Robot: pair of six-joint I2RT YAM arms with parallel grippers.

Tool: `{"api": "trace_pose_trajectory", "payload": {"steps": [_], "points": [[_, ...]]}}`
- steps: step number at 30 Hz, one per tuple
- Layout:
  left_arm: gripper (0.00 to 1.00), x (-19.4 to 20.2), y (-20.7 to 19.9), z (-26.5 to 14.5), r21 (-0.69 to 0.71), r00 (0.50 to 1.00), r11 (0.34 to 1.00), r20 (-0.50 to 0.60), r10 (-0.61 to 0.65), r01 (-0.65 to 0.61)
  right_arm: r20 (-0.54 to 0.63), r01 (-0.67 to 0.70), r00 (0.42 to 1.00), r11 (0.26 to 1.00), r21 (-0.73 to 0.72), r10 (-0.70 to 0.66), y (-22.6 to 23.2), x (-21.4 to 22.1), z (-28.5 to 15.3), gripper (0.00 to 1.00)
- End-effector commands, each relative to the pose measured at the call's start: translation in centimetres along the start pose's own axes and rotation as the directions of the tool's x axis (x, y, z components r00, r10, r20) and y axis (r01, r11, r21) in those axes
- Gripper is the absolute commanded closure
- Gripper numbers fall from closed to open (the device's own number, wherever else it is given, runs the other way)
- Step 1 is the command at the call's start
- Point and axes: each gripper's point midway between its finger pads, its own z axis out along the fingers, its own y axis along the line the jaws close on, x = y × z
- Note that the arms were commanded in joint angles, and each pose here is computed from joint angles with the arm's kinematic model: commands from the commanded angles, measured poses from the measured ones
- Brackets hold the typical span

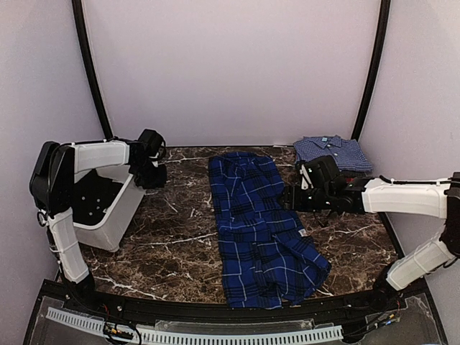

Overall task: Fold and stack the long sleeve shirts
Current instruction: Flatten out the crumpled shirt at the center of the board.

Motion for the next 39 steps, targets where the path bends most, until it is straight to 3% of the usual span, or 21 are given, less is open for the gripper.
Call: {"api": "trace_pose_trajectory", "payload": {"steps": [1,7,17,27,33,39], "points": [[0.71,-2.6,1.7,-0.1,-0.028,0.999,0.999,0.036,-0.024,0.025,0.011,0.023,1.000,0.999,-0.042,-0.022,0.9,-0.5,0.5,0.30],[0.69,-4.2,0.0,-0.4,0.059,0.999,0.998,0.047,-0.013,0.011,-0.007,0.047,0.999,0.998,-0.030,-0.047,0.6,-0.1,1.0,0.29],[0.58,-3.3,-7.2,-3.7,0.284,0.995,0.954,0.065,0.081,-0.096,-0.043,0.063,0.997,0.998,-0.024,-0.064,0.3,0.5,1.9,0.31],[0.55,6.0,-20.4,-8.7,0.499,0.948,0.812,0.076,0.308,-0.303,-0.051,0.036,0.998,0.999,0.002,-0.036,-1.3,0.9,2.3,0.33],[0.51,10.9,-25.5,-9.8,0.544,0.903,0.737,0.098,0.419,-0.401,-0.041,0.026,0.999,1.000,0.014,-0.025,-2.0,1.0,2.0,0.33],[0.46,15.2,-29.2,-8.4,0.530,0.833,0.680,0.101,0.543,-0.507,-0.041,0.018,0.999,1.000,0.017,-0.017,-2.3,1.3,1.8,0.33]]}}
